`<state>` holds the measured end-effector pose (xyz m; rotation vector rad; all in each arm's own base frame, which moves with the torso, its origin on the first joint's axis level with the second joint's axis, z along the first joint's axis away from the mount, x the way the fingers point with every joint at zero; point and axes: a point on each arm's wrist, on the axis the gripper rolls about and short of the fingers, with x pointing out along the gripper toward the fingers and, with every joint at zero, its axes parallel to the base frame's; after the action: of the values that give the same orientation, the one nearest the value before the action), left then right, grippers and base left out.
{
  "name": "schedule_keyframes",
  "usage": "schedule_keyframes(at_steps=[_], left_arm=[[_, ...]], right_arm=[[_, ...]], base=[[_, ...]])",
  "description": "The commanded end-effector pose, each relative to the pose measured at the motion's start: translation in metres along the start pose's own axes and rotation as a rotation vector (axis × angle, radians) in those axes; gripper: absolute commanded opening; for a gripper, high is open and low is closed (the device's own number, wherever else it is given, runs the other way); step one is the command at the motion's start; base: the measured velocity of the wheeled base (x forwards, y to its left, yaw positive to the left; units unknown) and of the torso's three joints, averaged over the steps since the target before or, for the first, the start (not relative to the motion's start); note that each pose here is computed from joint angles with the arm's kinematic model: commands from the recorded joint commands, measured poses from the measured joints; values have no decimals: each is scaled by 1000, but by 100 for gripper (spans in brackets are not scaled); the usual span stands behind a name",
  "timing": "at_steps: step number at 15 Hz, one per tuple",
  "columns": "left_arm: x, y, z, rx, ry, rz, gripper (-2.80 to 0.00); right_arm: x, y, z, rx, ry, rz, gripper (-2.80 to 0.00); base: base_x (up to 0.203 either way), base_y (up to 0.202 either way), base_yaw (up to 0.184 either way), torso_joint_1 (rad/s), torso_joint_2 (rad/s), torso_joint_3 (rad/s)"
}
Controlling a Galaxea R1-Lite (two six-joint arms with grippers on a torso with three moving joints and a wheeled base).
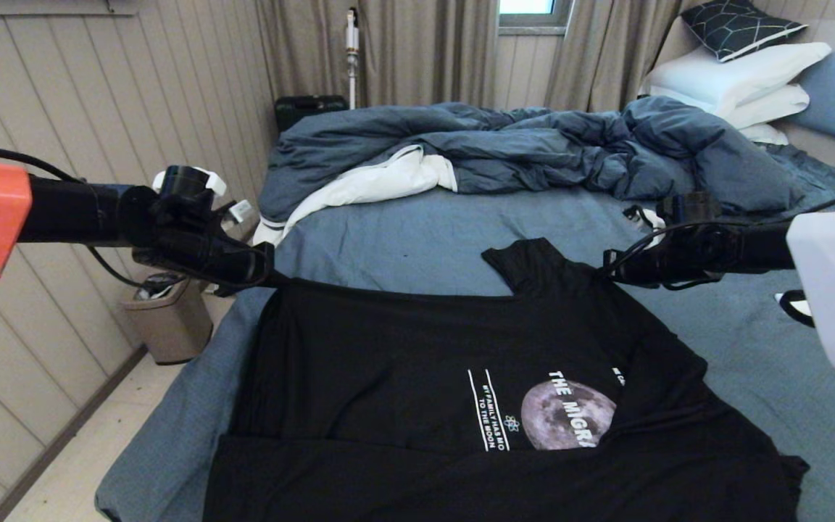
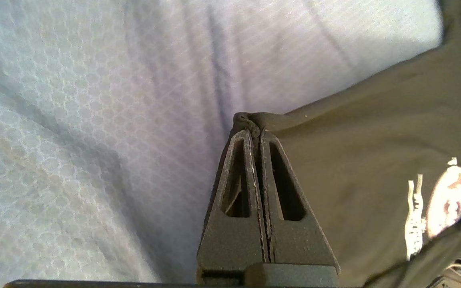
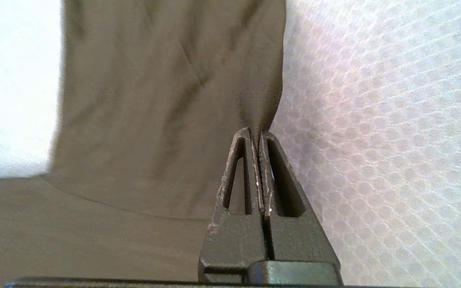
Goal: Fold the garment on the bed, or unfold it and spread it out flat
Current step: Fold the black T-shirt
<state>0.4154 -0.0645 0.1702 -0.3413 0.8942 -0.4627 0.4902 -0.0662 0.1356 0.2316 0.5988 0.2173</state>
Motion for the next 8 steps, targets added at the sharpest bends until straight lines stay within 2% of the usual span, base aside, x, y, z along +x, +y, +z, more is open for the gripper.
schedule_keyframes(at_steps=[1,8], left_arm=[[-18,-10,3,15,-32,-9,-280],[-66,-30,-16,35,-61,-11,-280]], right_arm=[[-21,9,15,-3,-44,4,-280],[-97,29,26,-9,-87,-11,-280]], base=[[0,0,0,0,0,0],[0,0,0,0,0,0]])
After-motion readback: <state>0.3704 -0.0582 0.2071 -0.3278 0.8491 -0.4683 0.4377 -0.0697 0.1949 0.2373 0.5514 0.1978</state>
